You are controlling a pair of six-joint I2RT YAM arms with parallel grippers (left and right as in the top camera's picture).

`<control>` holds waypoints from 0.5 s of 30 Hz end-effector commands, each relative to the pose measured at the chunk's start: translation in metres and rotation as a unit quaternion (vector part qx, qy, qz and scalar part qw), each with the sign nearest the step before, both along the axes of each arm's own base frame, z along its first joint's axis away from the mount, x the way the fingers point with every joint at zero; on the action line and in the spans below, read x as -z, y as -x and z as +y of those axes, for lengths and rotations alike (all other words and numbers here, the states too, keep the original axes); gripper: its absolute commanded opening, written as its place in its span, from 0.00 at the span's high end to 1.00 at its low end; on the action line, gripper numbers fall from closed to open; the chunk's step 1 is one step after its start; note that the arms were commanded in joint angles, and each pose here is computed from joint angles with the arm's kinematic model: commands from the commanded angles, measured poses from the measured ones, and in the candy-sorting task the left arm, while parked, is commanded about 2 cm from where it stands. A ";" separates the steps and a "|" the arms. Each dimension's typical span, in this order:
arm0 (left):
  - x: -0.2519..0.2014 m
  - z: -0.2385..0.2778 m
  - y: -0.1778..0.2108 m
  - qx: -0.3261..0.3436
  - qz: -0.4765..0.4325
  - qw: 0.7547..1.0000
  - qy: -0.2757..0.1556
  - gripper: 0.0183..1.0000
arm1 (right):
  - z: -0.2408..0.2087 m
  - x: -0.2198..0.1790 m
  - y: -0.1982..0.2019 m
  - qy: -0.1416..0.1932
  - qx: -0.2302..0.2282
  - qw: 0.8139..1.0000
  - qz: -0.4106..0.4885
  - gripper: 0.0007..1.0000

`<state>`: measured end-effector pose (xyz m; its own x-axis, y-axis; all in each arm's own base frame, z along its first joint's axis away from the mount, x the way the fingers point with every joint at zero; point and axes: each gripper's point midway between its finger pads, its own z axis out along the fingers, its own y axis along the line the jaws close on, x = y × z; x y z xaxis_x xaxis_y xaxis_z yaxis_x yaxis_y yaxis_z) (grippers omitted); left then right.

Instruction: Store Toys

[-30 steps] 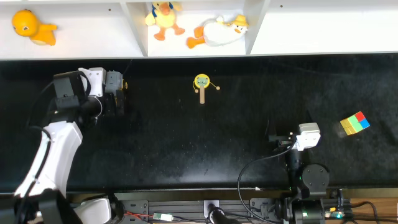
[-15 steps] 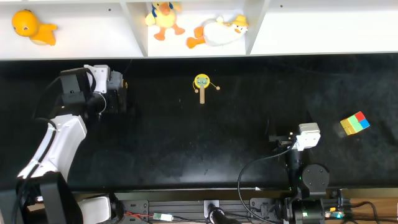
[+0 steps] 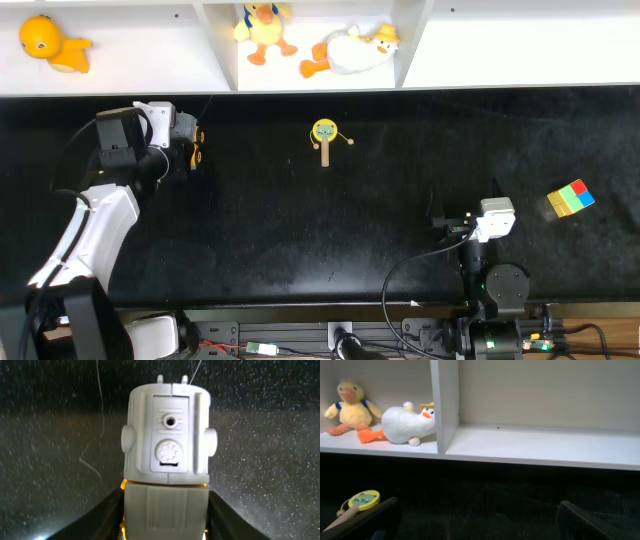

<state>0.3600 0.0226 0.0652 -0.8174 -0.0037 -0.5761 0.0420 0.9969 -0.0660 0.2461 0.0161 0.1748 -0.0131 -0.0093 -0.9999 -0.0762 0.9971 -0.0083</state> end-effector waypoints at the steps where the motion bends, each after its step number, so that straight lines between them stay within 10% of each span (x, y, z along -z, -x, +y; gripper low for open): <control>1: 0.006 -0.001 0.004 0.000 0.012 1.000 -0.002 0.68 | -0.001 0.003 0.000 0.000 0.004 1.000 -0.001 0.01; 15: -0.035 0.009 0.016 -0.021 -0.024 0.999 -0.034 0.74 | -0.001 0.003 0.000 0.000 0.004 1.000 -0.001 0.00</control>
